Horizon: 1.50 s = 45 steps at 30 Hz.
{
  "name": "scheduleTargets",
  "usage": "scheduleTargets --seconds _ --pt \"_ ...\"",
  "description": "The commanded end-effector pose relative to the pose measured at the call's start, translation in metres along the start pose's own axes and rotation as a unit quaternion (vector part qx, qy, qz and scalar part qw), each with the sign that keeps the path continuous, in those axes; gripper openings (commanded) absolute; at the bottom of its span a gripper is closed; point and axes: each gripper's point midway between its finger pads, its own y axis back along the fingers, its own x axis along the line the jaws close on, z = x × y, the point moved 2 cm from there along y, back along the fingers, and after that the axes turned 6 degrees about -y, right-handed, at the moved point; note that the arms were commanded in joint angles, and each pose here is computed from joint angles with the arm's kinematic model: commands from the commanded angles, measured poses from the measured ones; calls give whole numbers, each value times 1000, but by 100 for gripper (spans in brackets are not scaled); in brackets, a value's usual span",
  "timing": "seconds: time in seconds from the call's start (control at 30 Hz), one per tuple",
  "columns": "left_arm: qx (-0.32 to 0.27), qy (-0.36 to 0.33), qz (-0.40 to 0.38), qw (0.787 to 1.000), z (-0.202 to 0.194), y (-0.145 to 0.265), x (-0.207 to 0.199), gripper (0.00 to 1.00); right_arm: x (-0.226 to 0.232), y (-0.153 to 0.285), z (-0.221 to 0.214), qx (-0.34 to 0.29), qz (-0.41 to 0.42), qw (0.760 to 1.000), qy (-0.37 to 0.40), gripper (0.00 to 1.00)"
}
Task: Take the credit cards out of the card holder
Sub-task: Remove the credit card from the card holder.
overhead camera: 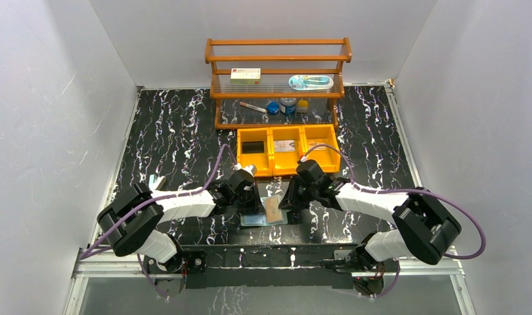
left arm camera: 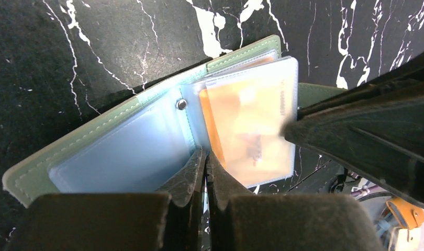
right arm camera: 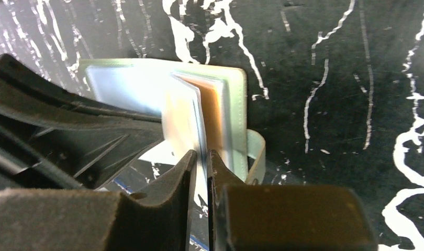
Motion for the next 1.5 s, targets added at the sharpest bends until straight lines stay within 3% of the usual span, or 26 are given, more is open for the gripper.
scheduleTargets --seconds 0.0,0.23,0.6,0.73,0.9,1.07,1.33,1.47 --pt "9 -21 33 999 -8 8 15 0 40 17 6 -5 73 997 35 21" --pt "-4 -22 23 999 -2 12 9 0 48 14 0 24 86 995 41 28" --pt "-37 -31 30 998 13 31 4 23 39 12 5 14 39 999 36 43" --pt "-51 -37 47 997 20 41 6 25 31 7 5 15 17 999 28 44" --pt "-61 -52 96 992 20 51 25 35 32 1 1 28 28 999 25 45" --pt "-38 -59 131 989 7 50 44 36 31 -7 -3 41 33 998 24 44" --pt "-25 -49 115 992 -6 46 48 34 30 -14 -6 48 40 998 15 39" --pt "-14 -44 109 993 -13 42 49 32 28 -14 -5 42 33 999 6 42"
